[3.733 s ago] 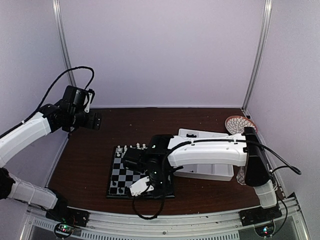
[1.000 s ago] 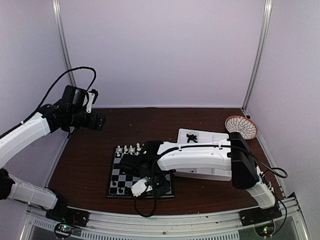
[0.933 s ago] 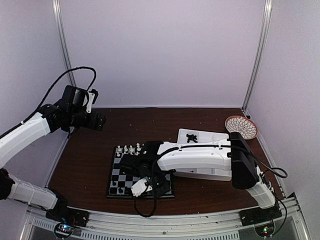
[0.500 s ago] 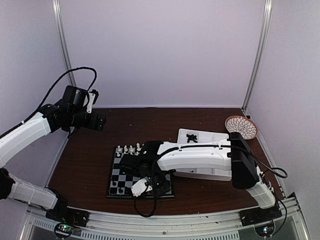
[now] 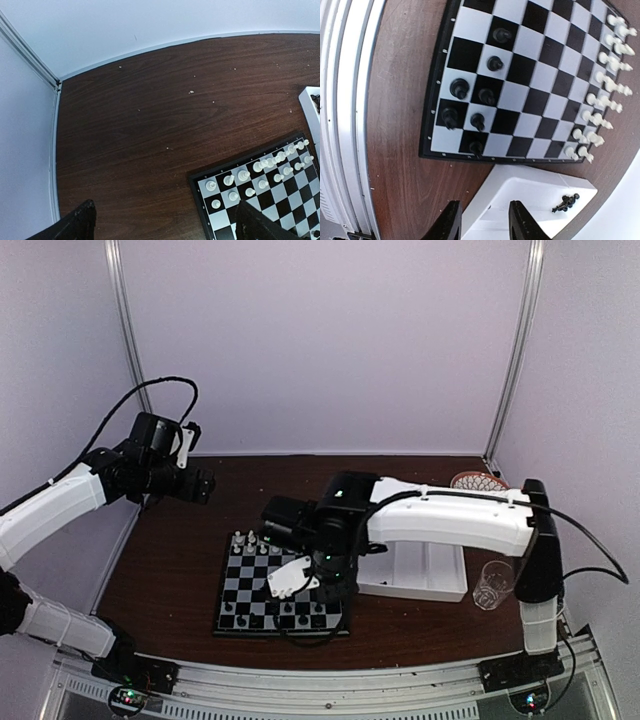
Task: Set up the chess pieces on the board
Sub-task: Place the rook at b8, then pick up the queen from the storage box.
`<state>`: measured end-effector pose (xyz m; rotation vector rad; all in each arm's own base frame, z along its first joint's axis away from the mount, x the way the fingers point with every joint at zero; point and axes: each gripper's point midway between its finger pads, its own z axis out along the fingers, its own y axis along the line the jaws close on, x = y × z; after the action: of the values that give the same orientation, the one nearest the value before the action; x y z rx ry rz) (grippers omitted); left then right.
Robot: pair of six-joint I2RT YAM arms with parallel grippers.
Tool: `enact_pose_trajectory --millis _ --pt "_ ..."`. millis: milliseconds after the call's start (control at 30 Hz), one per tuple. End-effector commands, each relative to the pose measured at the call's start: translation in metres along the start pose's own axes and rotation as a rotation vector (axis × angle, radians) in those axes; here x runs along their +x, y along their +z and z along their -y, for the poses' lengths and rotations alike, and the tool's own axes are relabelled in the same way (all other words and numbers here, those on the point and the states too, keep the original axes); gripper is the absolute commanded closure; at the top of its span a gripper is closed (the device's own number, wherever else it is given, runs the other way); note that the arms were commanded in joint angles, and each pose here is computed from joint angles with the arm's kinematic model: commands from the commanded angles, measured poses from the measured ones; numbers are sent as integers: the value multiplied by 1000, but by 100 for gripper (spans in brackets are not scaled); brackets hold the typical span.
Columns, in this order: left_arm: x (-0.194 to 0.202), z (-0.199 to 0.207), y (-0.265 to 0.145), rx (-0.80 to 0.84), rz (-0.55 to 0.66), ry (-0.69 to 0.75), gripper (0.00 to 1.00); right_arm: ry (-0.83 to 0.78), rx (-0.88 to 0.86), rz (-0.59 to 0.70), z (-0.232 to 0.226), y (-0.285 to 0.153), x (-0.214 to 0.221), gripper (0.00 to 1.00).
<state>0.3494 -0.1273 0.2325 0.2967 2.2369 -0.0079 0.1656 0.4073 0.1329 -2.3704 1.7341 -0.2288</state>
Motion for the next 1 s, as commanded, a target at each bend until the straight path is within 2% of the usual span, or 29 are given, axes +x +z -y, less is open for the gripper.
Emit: enact_pose_trajectory --millis 0,167,333,633,967 --pt "-9 6 3 29 23 -14 3 166 58 102 40 -25 36 64" --pt "-6 12 8 55 8 -10 7 481 114 153 111 -14 109 67" --pt "-3 20 14 91 -14 -10 11 702 102 168 151 16 166 75" --pt "-4 23 13 110 -12 -7 13 819 44 106 176 81 207 77" --pt "-6 23 10 118 -5 -6 13 883 60 57 200 116 221 77"
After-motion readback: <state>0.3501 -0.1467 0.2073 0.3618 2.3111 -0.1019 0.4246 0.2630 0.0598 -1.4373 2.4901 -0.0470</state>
